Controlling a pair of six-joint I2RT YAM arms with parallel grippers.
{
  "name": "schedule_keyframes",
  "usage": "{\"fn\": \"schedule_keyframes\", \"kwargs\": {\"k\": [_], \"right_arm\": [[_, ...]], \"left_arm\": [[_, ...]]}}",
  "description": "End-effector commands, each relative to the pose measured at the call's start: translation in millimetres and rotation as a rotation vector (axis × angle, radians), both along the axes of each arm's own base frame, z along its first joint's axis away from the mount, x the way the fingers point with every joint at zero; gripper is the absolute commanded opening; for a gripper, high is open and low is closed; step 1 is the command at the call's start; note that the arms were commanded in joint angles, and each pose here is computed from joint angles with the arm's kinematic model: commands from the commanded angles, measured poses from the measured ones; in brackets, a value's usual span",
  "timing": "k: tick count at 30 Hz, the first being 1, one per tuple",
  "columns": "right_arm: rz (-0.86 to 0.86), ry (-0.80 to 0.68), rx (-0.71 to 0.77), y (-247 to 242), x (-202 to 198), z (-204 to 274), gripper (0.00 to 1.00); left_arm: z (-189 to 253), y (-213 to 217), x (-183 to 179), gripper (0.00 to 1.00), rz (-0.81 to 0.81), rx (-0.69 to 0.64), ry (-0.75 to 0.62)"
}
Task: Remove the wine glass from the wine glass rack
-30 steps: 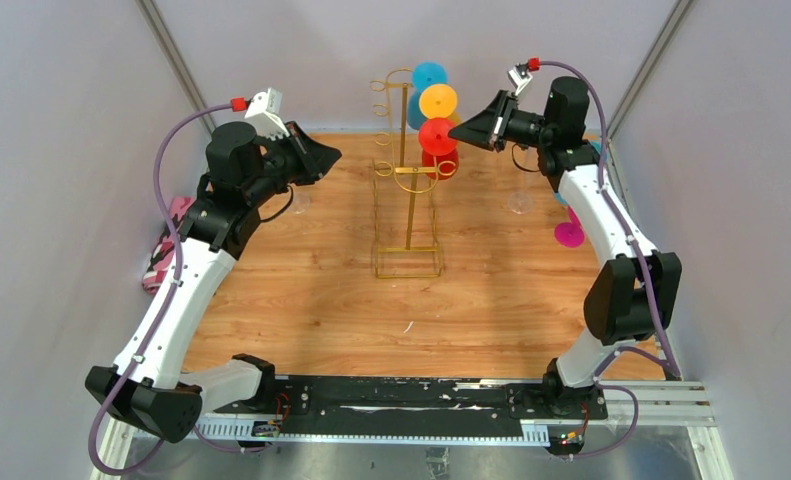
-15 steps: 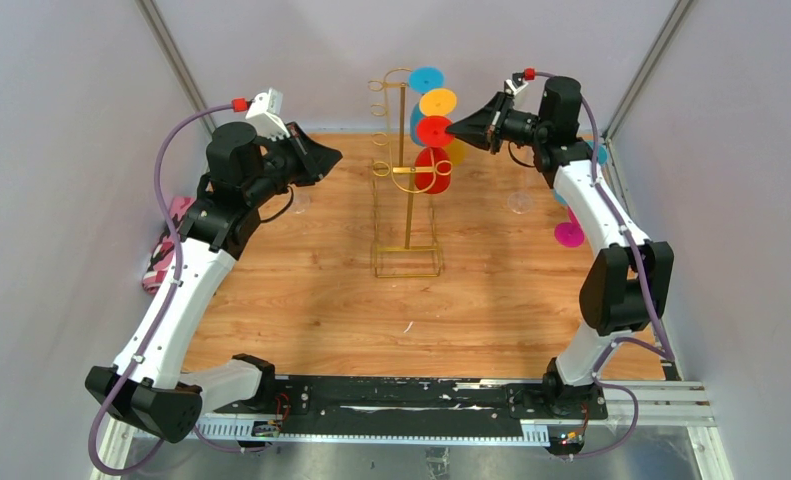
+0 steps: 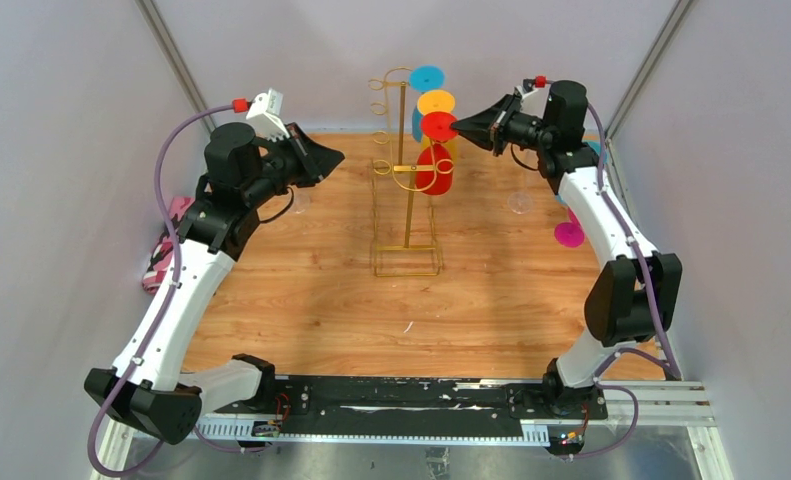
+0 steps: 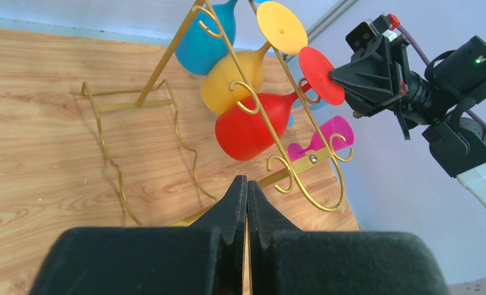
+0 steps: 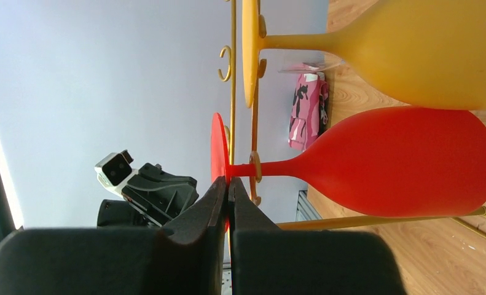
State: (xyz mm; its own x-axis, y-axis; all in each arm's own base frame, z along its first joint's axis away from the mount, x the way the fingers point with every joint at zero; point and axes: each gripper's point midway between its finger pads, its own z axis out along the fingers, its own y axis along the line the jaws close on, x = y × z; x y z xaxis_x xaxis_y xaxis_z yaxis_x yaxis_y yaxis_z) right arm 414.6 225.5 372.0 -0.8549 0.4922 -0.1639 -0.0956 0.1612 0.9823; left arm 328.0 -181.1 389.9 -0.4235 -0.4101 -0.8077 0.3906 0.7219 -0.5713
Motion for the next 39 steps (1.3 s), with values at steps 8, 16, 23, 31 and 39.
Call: {"fn": "schedule_keyframes", "kwargs": {"k": [8, 16, 23, 31, 39], "right_arm": [[-0.077, -0.008, 0.02, -26, -17, 11, 0.0], [-0.173, 0.006, 0.006, -60, -15, -6, 0.0], [-0.267, -0.214, -0.029, -95, -48, 52, 0.0], [-0.326, -0.778, -0.122, -92, -174, 185, 0.0], [-0.121, -0.982, 0.121, -70, -245, 240, 0.0]], "left_arm": [[12, -6, -10, 0.0, -0.042, -0.034, -0.02], [12, -7, -12, 0.0, -0.045, -0.044, -0.023], [23, -18, -12, 0.13, -0.107, -0.091, -0.096], [72, -62, -41, 0.2, -0.465, -0.351, -0.281], [146, -55, -122, 0.38, -0.824, -0.66, -0.589]]}}
